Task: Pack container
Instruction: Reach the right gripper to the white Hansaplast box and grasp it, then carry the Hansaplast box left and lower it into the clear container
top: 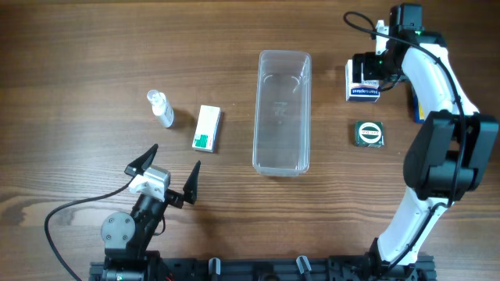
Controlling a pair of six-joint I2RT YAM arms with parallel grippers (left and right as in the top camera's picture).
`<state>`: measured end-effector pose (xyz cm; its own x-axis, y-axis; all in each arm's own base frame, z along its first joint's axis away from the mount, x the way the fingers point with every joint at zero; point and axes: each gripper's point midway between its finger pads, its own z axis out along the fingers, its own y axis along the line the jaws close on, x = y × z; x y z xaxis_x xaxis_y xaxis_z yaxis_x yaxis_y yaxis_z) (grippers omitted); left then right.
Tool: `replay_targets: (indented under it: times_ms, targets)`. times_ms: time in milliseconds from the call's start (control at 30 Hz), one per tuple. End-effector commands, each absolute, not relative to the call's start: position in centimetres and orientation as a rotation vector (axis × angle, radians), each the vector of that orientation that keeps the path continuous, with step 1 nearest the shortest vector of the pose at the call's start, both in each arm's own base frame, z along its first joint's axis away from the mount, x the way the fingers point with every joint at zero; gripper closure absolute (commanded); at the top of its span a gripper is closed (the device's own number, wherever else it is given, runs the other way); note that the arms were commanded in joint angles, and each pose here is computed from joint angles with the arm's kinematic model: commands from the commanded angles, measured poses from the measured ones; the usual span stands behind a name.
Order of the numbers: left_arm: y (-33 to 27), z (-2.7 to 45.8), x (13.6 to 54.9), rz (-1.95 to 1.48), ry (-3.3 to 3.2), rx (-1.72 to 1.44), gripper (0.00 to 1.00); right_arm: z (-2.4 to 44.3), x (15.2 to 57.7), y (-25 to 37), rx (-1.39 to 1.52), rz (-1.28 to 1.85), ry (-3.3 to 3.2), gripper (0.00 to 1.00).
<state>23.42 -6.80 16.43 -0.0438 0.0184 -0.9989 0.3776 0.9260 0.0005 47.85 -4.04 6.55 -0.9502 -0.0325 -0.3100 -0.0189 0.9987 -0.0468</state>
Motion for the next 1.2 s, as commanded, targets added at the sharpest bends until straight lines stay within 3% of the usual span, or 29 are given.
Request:
replay_targets:
  times_ms: [0,800,1033,1167]
  targets:
    - [-6.6,16.3,23.5,-0.284,1.596,0.312,0.00,4.2,47.6,-2.8,-0.095,-0.002,2.869,0.00]
    - [-6.6,16.3,23.5,-0.284,1.596,0.312,0.00,0.1,47.2,-3.0,-0.058,-0.070,2.947,0.01]
    - [-6.6,16.3,23.5,-0.284,1.596,0.312,0.00,0.1,47.1,-3.0,-0.057,-0.071,2.952,0.20]
    - [-6.6,16.3,23.5,-0.284,1.596,0.312,0.00,0.7,46.9,-3.8,-0.013,-0.134,2.960,0.23]
